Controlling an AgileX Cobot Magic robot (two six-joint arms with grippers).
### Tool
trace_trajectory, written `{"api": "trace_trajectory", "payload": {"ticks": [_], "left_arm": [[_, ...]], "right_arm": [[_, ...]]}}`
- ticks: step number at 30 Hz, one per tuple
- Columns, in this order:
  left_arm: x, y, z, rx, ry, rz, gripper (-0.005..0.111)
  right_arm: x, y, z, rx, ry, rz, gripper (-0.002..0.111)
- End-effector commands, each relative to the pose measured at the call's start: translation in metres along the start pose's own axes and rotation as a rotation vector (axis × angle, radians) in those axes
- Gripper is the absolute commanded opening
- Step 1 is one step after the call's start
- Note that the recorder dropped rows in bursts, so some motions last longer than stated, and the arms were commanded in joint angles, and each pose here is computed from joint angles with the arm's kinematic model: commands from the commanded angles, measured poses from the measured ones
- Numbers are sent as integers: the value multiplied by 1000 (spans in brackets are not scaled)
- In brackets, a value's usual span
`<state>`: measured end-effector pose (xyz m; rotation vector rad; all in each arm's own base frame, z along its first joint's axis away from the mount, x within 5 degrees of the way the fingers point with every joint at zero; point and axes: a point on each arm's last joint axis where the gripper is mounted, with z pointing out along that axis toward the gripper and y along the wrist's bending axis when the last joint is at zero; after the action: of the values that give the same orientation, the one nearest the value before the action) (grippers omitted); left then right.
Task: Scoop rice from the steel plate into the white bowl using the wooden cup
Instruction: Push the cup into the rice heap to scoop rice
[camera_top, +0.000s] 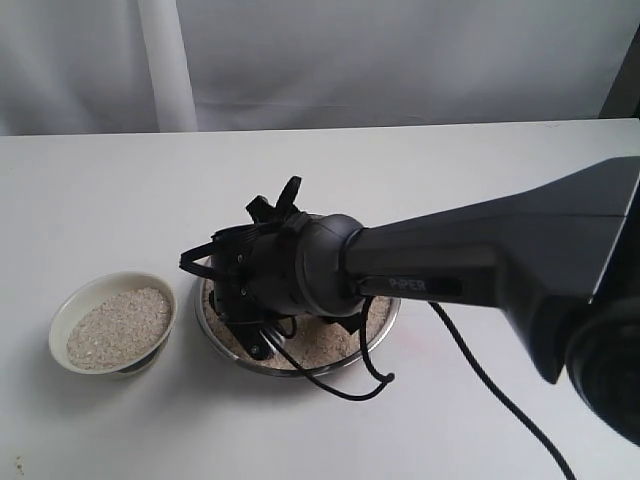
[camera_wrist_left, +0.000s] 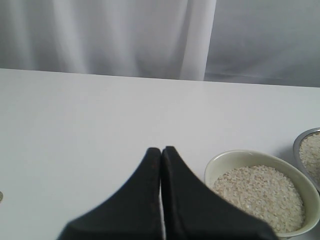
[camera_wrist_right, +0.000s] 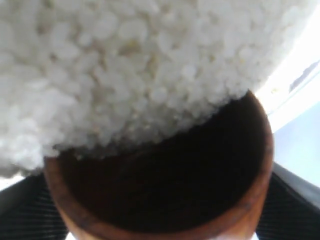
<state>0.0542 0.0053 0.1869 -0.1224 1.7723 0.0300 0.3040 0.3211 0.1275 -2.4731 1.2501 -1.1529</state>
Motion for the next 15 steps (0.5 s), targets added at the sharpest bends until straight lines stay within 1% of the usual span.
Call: {"api": "trace_trajectory", "payload": {"ticks": [1, 15], "left_arm": [[-1, 0, 0, 8, -8, -2, 0], [-1, 0, 0, 8, -8, -2, 0]], "right_arm": [[-7, 0, -6, -6, -30, -10, 0], [-12, 3, -8, -33, -61, 6, 0]]}}
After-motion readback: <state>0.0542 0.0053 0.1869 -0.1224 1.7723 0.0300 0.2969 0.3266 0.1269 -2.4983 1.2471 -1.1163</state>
